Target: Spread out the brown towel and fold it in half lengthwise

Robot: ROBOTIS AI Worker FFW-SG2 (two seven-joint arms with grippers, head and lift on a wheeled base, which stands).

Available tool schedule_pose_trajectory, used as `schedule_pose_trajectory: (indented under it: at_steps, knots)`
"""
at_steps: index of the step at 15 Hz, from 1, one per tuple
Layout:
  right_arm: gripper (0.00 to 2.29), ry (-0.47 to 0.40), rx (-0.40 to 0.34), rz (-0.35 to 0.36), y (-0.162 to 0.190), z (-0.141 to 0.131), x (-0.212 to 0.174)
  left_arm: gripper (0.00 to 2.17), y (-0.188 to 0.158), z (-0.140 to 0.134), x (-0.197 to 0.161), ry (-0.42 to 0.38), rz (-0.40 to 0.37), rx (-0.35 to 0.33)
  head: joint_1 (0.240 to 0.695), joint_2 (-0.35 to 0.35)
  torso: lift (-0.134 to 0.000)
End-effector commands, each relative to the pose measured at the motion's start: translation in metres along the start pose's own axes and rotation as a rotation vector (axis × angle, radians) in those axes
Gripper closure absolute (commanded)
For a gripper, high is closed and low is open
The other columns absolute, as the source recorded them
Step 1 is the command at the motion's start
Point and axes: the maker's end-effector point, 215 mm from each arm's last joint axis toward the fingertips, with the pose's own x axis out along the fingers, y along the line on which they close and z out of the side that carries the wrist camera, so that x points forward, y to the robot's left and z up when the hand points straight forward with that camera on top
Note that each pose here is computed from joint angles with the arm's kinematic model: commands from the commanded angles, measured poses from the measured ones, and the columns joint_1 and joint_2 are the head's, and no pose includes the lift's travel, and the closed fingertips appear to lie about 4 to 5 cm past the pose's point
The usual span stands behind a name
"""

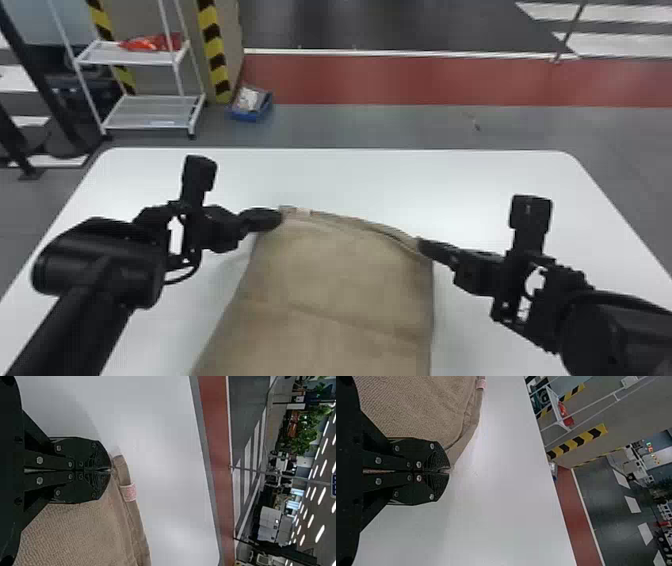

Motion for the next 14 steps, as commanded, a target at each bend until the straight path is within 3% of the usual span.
schedule_pose_trajectory:
  at_steps: [1, 4, 6, 10, 14]
  knots:
    - [1.15, -0.014, 0.004, -0.019, -0.012, 0.016, -0.003, 1.44, 0.002, 0.021, -0.024, -0.056, -0.032, -0.030, 0.695, -0.035, -0.123]
    - [1.15, -0.008, 0.024, -0.030, -0.024, 0.023, -0.009, 1.44, 0.003, 0.048, -0.069, -0.121, -0.149, -0.152, 0.695, -0.042, -0.123]
    - [1.15, -0.002, 0.032, -0.029, -0.026, 0.021, -0.008, 1.44, 0.001, 0.059, -0.089, -0.133, -0.215, -0.180, 0.695, -0.039, -0.123]
    - [1.15, -0.007, 0.057, -0.045, -0.039, 0.021, -0.012, 1.44, 0.004, 0.067, -0.094, -0.143, -0.220, -0.165, 0.695, -0.023, -0.123]
    - [1.15, 0.020, 0.110, -0.140, -0.108, 0.026, -0.055, 1.44, 0.075, 0.120, -0.135, -0.190, -0.089, -0.120, 0.695, -0.034, -0.123]
